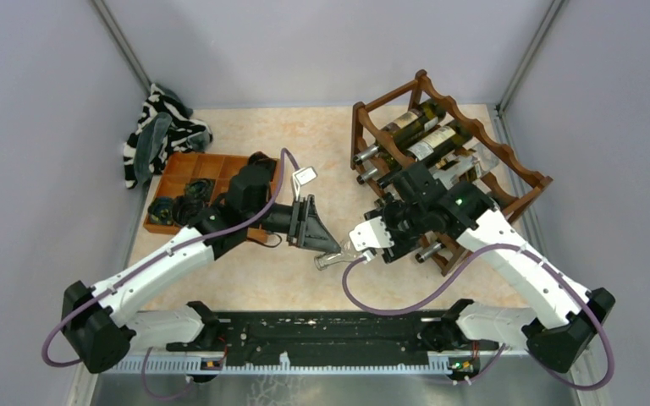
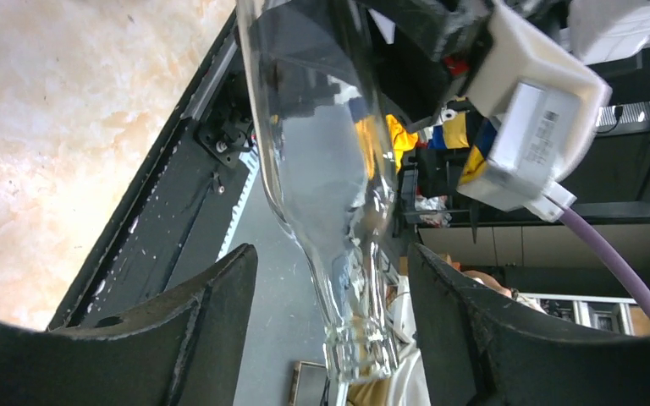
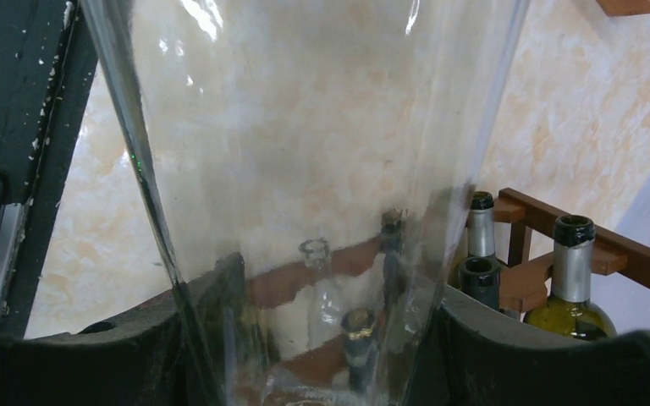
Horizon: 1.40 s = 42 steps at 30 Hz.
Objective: Put the wine bottle on the wine rack
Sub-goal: Pick up the wine bottle from the center of the board.
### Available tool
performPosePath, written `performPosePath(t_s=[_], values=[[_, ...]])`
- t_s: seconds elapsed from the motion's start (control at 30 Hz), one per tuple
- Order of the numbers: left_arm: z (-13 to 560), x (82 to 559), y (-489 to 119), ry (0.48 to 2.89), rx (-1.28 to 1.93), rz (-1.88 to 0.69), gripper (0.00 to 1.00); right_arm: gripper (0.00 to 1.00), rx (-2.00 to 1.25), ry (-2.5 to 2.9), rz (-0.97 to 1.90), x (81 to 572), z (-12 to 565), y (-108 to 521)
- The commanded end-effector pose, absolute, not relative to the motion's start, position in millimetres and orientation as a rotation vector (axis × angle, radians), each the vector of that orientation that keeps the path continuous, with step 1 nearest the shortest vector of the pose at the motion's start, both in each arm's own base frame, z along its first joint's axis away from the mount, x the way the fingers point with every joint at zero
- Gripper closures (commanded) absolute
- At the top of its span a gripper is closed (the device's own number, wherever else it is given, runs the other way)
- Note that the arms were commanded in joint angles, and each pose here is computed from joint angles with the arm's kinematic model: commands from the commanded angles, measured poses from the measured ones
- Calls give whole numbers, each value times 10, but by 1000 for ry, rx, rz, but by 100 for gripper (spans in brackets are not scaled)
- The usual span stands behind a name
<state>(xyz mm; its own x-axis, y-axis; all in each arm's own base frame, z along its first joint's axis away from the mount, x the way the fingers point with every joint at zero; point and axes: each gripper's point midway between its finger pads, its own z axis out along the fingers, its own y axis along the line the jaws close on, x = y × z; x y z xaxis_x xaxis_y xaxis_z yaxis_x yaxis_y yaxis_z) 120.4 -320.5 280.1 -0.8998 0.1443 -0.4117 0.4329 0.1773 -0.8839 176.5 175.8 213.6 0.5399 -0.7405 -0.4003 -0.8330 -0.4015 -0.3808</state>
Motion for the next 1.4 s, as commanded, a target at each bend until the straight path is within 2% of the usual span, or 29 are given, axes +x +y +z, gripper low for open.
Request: performPosePath(t_s=[0.0,0.5,0.73,0.9,1.03,1.1,1.13,1.2,1.23,1.37], values=[[2633,1147,-3293,2279,538,-1830,30,100,-2185,1201,122,1952,2402,1955],[2404,1045,-3411,2321,559,-1894,42,100,-2159,1281,129,1972,2360,2042],[2393,1051,-3420,2297,603,-1911,39,100,-2206,1266,163,1879,2246,2028],[2384,1065,-3413,2293,596,-1910,42,100,-2217,1279,169,1845,2172,1996],[2329,1065,-3404,2315,586,-1909,50,100,-2217,1286,183,1814,2145,1985],[2310,1052,-3405,2324,591,-1919,58,100,-2215,1286,189,1803,2137,1984],[2312,1042,-3408,2321,599,-1930,67,100,-2216,1286,190,1800,2132,1984],[2350,1015,-3409,2292,633,-1964,94,100,-2212,1283,195,1796,2136,1993],[2366,999,-3404,2278,652,-1979,100,100,-2210,1280,202,1789,2141,2000],[2404,930,-3367,2197,749,-2004,100,70,-2180,1269,269,1713,2216,2063]])
